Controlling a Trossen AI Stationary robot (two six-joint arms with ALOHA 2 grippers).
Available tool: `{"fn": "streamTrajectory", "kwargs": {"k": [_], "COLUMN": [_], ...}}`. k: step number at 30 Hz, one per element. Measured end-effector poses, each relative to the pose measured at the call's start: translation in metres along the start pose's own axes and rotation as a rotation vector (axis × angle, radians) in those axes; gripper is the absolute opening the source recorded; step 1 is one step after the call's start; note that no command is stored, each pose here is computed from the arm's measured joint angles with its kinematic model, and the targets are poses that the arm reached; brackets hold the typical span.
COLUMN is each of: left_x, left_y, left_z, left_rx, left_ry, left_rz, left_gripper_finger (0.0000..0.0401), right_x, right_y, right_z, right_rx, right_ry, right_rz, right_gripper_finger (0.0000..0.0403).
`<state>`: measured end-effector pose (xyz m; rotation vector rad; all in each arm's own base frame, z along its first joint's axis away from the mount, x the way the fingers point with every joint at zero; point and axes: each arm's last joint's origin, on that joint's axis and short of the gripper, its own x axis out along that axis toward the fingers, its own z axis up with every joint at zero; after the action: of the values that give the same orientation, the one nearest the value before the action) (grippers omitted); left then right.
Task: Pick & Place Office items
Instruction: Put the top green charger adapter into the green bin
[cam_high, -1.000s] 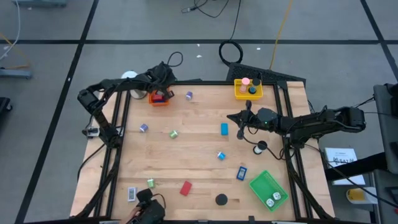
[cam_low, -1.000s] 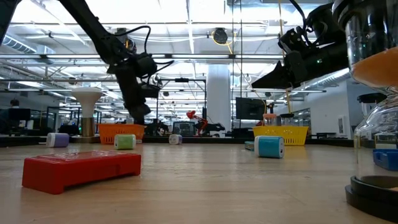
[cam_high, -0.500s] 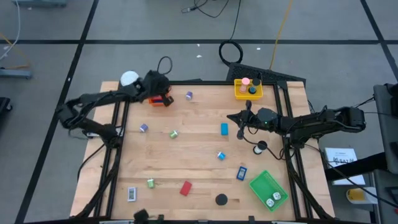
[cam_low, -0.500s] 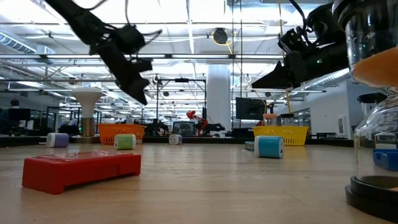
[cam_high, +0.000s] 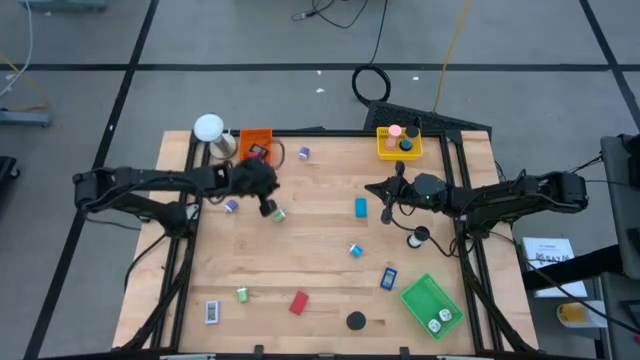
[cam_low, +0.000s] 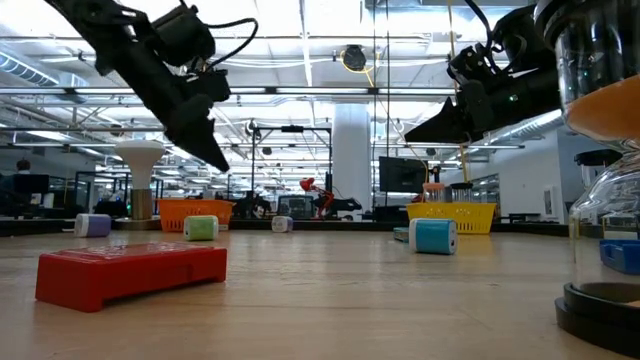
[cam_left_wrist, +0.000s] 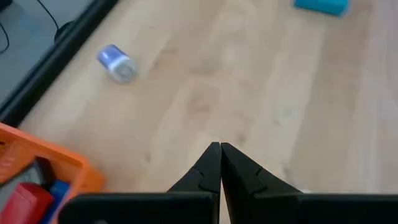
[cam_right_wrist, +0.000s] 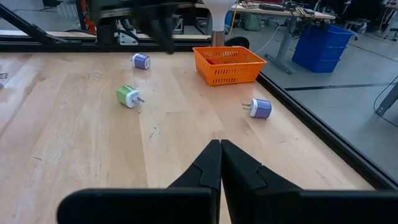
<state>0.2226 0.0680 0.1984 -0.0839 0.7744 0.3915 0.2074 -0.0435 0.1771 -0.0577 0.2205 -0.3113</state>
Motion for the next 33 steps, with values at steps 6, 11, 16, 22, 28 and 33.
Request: {"fn": "streamTrajectory", "kwargs": {"k": [6, 11, 16, 22, 28, 33], "left_x": [-0.006, -0.006, -0.009, -0.005, 0.015, 0.032], "left_y": [-0.030, -0.041, -0.050, -0.061, -0.064, -0.072], "left_z": [-0.008, -0.022, -0.027, -0.025, -0.035, -0.037], "left_rx": [-0.025, -0.173, -0.214, -0.225, -0.192, -0.165], "left_ry": [0.031, 0.156, 0.188, 0.158, 0.222, 0.229], "left_rz": [0.068, 0.038, 0.026, -0.007, 0.061, 0.007], "left_gripper_finger": [0.0062, 0.0122, 0.0191, 0.0251, 0.0263, 0.0253], "right_x": [0.000, 0.000, 0.000, 0.000, 0.000, 0.000], "right_y": [0.000, 0.000, 0.000, 0.000, 0.000, 0.000], "right_z": [0.000, 0.000, 0.000, 0.000, 0.000, -0.001], "right_rx": [0.000, 0.000, 0.000, 0.001, 0.001, 0.000], "right_ry": [0.000, 0.000, 0.000, 0.000, 0.001, 0.007], "right_rz": [0.001, 0.001, 0.001, 0.001, 0.003, 0.002], "right_gripper_finger": [0.0000, 0.0000, 0.0000, 0.0000, 0.0000, 0.0000]}}
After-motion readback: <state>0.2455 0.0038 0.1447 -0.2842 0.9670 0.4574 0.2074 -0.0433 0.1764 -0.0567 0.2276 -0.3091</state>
